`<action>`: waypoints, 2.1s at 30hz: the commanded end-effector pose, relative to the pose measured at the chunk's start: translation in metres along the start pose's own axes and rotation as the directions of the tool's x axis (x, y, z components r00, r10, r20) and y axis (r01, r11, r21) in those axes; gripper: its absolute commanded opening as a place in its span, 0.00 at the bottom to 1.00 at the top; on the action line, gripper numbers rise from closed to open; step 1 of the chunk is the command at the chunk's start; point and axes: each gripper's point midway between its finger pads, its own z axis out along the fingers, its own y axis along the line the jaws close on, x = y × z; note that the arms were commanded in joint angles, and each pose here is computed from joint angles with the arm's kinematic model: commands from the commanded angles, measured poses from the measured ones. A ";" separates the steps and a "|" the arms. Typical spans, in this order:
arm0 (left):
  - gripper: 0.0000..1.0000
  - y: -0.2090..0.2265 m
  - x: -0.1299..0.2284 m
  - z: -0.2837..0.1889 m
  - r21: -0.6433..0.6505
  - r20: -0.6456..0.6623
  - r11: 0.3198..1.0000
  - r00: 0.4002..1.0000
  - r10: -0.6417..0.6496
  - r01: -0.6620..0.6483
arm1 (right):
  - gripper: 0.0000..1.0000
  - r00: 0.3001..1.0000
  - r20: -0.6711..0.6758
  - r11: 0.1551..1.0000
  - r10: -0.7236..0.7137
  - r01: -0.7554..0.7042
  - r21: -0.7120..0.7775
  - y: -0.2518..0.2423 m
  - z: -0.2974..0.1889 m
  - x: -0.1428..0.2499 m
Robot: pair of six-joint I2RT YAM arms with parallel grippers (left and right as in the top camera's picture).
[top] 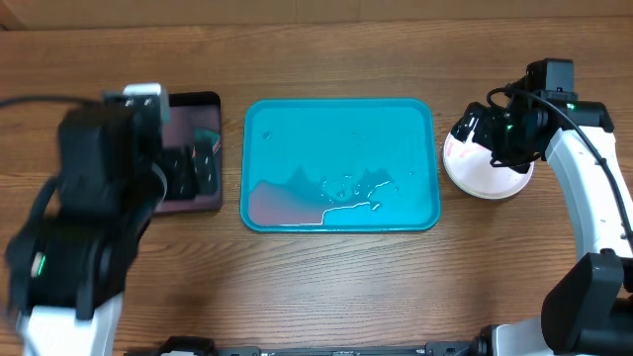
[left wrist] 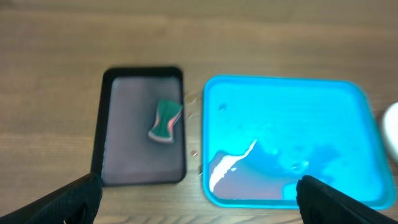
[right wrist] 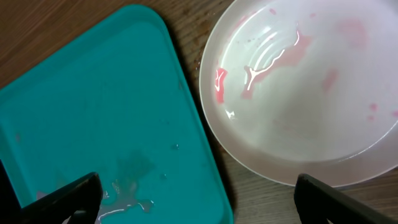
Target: Clean dirty plates on tray and stack at the side
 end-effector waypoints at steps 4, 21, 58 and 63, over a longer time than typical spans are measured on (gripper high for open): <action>1.00 -0.009 0.031 -0.066 0.105 0.177 0.994 0.984 -0.018 0.000 | 1.00 0.996 0.085 0.999 -0.035 0.037 -0.022 0.010 -0.013 -0.018; 1.00 -0.040 0.121 0.065 0.324 0.139 0.946 0.989 -0.052 0.004 | 1.00 0.994 0.100 0.999 -0.039 0.042 -0.027 0.011 -0.013 -0.021; 1.00 0.052 0.260 0.185 -0.111 0.097 0.980 0.983 -0.154 0.165 | 1.00 0.995 0.088 0.999 -0.036 0.038 -0.023 0.010 -0.013 -0.018; 1.00 0.067 0.268 0.183 -0.186 0.109 0.944 0.960 -0.256 0.273 | 1.00 0.995 0.088 0.999 -0.036 0.038 -0.023 0.010 -0.013 -0.018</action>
